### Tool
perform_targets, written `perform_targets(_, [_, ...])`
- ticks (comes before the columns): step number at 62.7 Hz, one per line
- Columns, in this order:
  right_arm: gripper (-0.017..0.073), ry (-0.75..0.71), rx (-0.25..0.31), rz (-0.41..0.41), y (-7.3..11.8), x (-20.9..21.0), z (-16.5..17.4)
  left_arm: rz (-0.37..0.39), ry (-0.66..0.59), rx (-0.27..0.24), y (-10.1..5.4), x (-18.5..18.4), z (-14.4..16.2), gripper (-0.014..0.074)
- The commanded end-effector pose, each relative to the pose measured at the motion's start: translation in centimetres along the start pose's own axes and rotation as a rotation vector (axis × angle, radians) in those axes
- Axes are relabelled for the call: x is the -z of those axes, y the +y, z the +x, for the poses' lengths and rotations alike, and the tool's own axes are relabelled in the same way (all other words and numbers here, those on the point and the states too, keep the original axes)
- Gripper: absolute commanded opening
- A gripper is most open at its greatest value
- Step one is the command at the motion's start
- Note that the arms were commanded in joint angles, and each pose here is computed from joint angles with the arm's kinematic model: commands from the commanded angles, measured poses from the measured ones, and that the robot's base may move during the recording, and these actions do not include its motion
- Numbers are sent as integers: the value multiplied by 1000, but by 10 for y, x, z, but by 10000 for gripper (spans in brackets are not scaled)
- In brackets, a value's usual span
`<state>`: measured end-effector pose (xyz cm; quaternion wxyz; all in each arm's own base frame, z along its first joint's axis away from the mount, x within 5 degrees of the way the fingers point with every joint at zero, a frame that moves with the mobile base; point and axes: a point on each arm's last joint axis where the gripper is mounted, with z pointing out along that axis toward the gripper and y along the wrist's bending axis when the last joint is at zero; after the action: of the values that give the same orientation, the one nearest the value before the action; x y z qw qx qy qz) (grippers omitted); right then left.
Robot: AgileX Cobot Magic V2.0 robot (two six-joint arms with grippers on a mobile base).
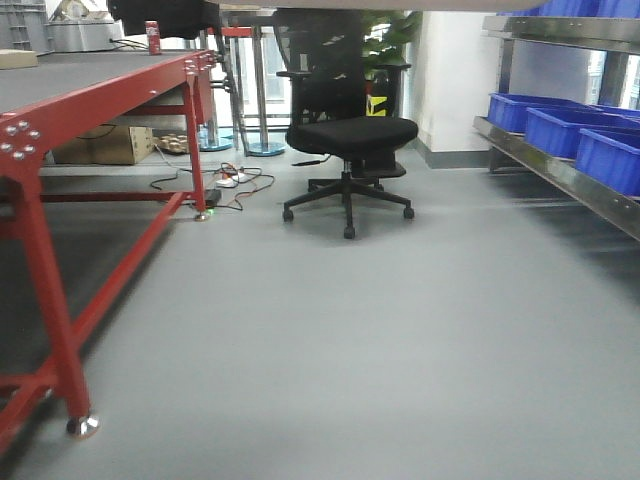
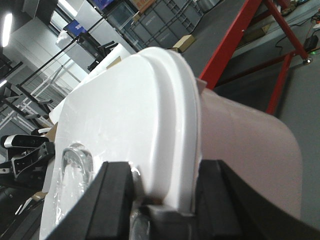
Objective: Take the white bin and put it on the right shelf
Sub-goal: 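Hold the bin and drive the base toward the steel shelf rack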
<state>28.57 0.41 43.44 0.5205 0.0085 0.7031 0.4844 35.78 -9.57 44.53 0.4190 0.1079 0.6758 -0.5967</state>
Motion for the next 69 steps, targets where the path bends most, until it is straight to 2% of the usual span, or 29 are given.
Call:
perform_targets(1, [54,128,34,-316,54,7,10,284,134,-59,-61,0,12,-126])
perform_targets(69, [54,122,33,-309,53,6,9,283,133,-59,-60,0,12,-126])
